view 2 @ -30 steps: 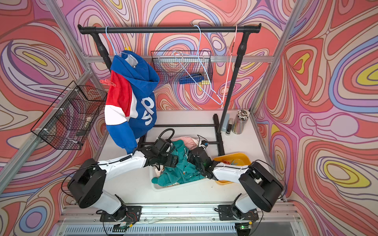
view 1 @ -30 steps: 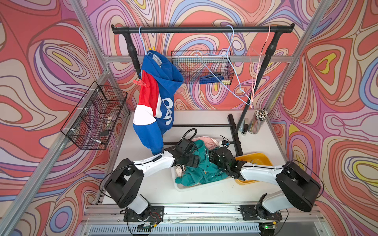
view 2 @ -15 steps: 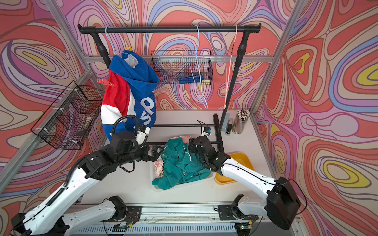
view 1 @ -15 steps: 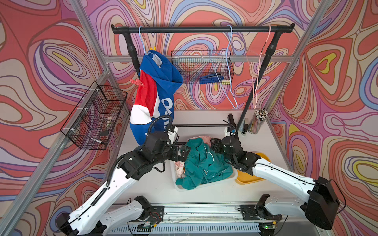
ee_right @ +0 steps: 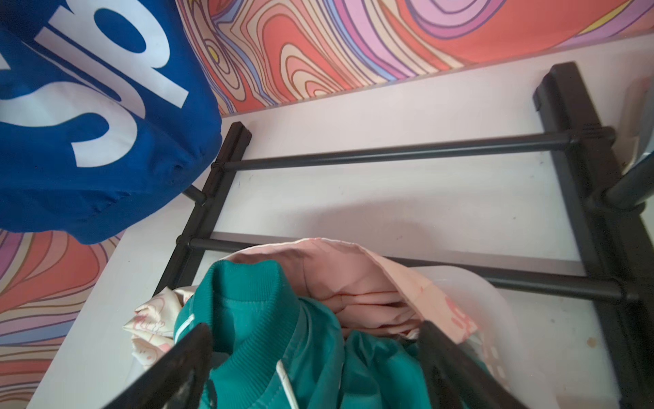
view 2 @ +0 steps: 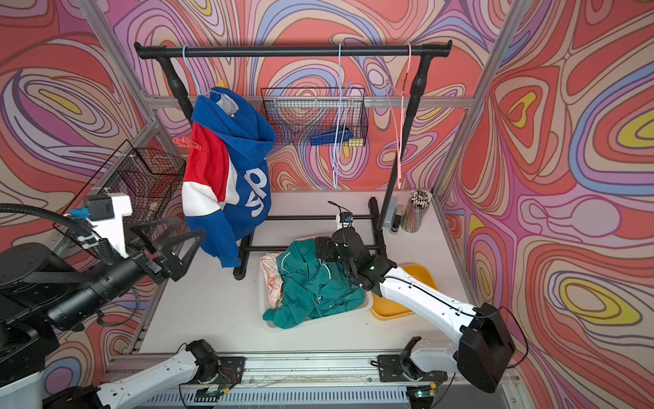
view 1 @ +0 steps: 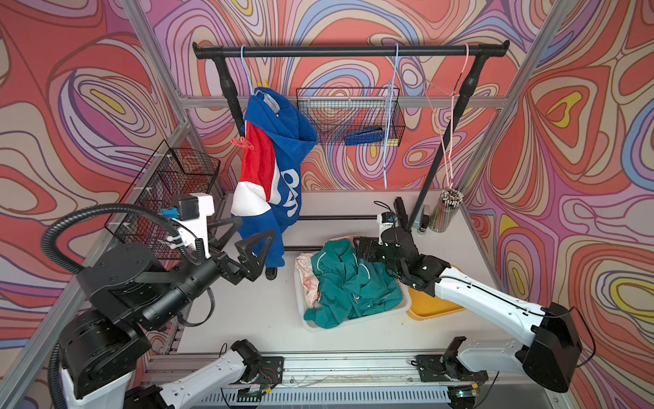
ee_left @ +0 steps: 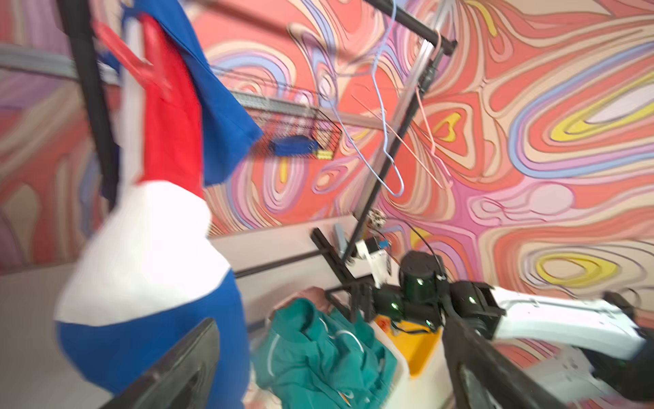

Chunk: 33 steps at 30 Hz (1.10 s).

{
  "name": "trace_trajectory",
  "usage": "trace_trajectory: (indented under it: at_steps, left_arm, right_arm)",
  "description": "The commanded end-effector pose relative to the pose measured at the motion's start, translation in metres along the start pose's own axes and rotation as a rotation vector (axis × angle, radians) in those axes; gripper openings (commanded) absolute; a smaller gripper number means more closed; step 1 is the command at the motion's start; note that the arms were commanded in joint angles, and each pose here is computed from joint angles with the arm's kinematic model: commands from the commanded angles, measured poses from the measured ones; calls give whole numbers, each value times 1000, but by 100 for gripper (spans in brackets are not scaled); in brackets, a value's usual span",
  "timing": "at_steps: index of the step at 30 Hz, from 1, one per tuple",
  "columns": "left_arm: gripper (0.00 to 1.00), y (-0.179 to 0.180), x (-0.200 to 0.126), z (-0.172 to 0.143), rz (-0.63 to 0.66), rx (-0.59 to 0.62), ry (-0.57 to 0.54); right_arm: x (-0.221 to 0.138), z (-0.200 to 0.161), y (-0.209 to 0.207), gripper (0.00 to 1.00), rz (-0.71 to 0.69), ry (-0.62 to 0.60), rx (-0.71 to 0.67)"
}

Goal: Remove the clothespins securing jackets to the hanger
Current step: Pick up the hanger from the clothesline.

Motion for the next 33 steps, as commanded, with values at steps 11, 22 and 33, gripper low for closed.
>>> trace_trajectory:
  at_steps: [11, 22, 33]
  left_arm:
    - [98, 33, 76, 30, 444, 286, -46]
    - [84, 64, 113, 36, 512, 204, 29]
    - [64, 91, 133, 27, 451, 71, 102]
  right_arm:
    - [-11, 6, 15, 98, 112, -10, -31]
    - [-10, 4, 16, 98, 115, 5, -42]
    - [-8, 6, 18, 98, 122, 5, -45]
Point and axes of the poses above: each gripper's point midway between its finger pads, its own x axis out along the fingers, its own y axis along the line the jaws close on, z = x × y, the point moved 4 cm from there along -x, back along the fingers, and after that the axes turned 12 degrees about -x, right-handed, at the moved point
